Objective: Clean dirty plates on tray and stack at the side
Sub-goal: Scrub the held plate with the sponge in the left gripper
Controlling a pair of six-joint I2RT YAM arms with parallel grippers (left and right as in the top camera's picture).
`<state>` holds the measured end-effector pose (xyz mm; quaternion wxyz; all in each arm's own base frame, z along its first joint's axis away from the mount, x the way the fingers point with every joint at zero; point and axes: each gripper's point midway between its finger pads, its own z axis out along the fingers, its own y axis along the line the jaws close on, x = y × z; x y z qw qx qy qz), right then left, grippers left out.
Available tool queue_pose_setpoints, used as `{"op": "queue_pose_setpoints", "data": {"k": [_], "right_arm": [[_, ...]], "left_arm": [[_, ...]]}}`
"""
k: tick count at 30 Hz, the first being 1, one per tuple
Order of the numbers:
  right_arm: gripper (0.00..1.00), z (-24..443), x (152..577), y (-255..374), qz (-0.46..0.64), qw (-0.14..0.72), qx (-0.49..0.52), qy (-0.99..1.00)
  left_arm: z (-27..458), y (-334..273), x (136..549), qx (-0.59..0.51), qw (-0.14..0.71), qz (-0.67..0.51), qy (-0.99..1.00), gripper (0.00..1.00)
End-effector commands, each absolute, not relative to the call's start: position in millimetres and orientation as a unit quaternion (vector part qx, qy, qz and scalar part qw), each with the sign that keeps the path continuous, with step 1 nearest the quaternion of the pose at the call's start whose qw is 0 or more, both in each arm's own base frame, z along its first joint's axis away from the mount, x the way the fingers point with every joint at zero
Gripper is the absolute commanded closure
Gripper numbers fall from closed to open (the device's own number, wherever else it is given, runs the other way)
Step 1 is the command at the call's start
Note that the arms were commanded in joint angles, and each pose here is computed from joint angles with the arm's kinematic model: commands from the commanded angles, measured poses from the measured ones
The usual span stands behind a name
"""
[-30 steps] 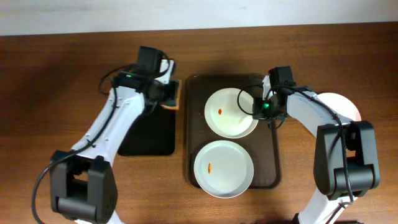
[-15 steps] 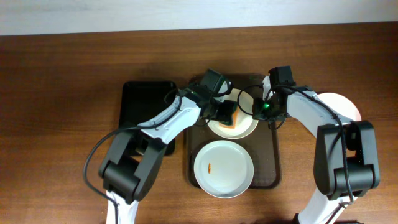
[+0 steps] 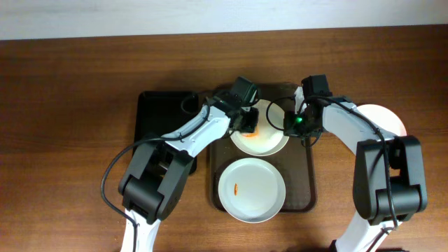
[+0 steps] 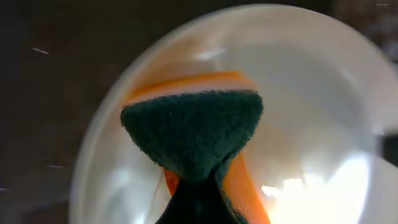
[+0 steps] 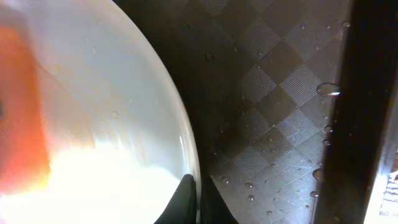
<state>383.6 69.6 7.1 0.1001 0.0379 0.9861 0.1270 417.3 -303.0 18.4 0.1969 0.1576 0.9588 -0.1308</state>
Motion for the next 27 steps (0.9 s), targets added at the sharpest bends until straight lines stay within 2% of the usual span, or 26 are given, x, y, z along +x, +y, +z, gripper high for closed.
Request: {"op": "queue_pose_setpoints", "data": {"k": [1,7,13,17,21,24,27], "right_arm": [[0.96,-3,375,62,0.105,0.078,0.039,0.991],[0.96,-5,367,61,0.103,0.062,0.041,0.992],[0.96,-6,364,58,0.094,0.055,0.066,0.992],[0.96,-5,364,58,0.095,0.055,0.066,0.992],[0.96,-5,365,58,0.095,0.055,0.063,0.992],[0.96,-5,364,58,0.095,0.055,0.063,0.992],[0.96,-5,365,58,0.095,0.056,0.062,0.992]], "left_arm": [[2,-250,444,0.179,0.23,0.011,0.957,1.0],[19,-216,458,0.188,0.268,0.152,0.932,1.0],[60,-226,465,0.191,0.292,0.203,0.915,1.0],[84,-234,462,0.17,0.281,0.174,0.929,1.0],[118,-249,445,0.177,0.248,0.058,0.951,1.0],[161,-221,434,0.143,0.238,0.004,0.961,1.0],[193,-166,426,0.091,0.222,-0.021,0.971,1.0]]}}
